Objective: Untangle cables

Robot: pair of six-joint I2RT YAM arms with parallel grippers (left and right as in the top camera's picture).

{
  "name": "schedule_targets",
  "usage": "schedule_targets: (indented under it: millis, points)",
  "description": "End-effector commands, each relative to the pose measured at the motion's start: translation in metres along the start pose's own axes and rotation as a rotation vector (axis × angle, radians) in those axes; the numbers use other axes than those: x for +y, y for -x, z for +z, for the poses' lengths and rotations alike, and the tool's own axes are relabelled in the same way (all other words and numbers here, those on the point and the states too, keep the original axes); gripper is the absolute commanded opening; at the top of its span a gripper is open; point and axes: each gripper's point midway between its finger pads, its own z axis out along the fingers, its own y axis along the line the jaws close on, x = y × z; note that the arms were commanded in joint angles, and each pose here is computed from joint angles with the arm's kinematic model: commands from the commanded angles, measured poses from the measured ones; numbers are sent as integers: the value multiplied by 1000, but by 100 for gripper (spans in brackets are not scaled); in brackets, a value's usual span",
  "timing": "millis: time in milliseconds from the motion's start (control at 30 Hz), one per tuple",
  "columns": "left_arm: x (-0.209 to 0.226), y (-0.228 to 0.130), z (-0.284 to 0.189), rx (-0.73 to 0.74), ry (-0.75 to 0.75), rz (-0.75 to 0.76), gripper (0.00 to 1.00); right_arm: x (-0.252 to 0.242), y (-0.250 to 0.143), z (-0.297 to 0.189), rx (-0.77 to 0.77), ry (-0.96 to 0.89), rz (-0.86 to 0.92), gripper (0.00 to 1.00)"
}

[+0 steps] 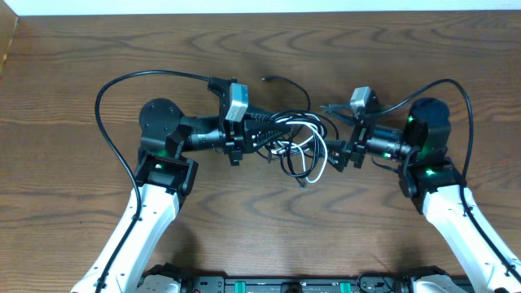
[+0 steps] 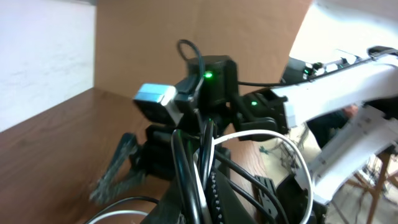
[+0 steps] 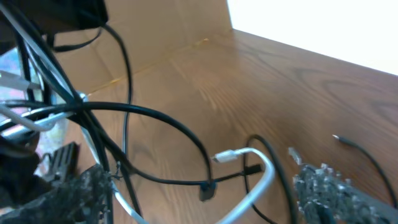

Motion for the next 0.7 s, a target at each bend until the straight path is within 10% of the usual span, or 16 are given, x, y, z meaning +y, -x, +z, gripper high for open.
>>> schedule_targets:
  millis: [0, 333, 667]
  points:
    - [-24, 5, 1, 22, -106, 86, 8, 19, 0, 9, 4, 77, -144, 89]
    - [-37, 3, 8, 33, -164, 106, 8, 29, 1, 22, 5, 84, -251, 79]
    - [-35, 4, 9, 28, -153, 105, 8, 28, 1, 24, 5, 70, -256, 1]
